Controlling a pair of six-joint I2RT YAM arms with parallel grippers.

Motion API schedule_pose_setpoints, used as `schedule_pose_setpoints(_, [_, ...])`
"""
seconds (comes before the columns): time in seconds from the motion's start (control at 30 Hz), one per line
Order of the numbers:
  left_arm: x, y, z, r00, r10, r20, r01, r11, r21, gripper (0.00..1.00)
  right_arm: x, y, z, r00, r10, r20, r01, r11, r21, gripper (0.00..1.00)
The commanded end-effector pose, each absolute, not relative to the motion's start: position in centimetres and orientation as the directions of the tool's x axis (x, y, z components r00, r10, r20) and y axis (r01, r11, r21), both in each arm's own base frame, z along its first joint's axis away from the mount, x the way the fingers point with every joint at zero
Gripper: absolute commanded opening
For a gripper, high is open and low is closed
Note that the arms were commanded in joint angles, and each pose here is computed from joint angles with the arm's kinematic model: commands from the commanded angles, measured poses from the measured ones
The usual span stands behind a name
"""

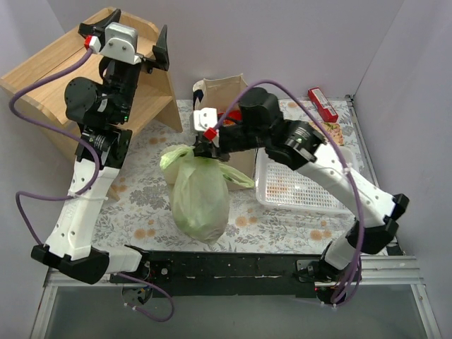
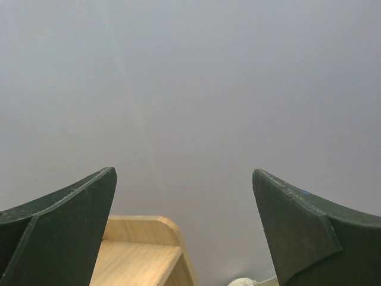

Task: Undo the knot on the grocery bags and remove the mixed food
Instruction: Place the takeout bag at the center of the board.

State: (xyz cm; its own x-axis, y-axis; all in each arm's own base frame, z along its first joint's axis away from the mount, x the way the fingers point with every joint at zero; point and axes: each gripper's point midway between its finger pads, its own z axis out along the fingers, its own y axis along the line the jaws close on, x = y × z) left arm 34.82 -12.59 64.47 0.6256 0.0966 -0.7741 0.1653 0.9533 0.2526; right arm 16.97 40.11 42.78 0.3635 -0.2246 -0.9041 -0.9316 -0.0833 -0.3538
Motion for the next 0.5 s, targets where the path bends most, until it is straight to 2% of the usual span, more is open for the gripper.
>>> schedule_pose_setpoints(0.0, [37.2,-11.4,60.6,0.53,0.199,-0.824,0.081,0.956,0.282,0.98,15.3,43.6,45.9,0.372,-0.032,-0.928,-0.911,-0.203,-0.358,0.01])
schedule_pose_setpoints(0.17, [34.1,-9.9,60.2,0.535,0.221,-0.816,0.061,0.952,0.299,0.98,15.3,45.6,40.8,0.302,-0.084,-0.95,-0.901,-0.35,-0.255,0.01])
schedule_pose_setpoints(0.3, [32.8,-10.5,59.7,0.519,0.202,-0.831,0.134,0.941,0.312,0.98,15.1,47.0,37.4,0.224,-0.152,-0.963,-0.886,-0.444,-0.136,0.01])
schedule_pose_setpoints(0.47, [33.0,-10.5,58.0,0.472,0.206,-0.857,0.145,0.941,0.306,0.98,15.9,46.7,33.7,0.106,-0.298,-0.949,-0.887,-0.459,0.045,0.01])
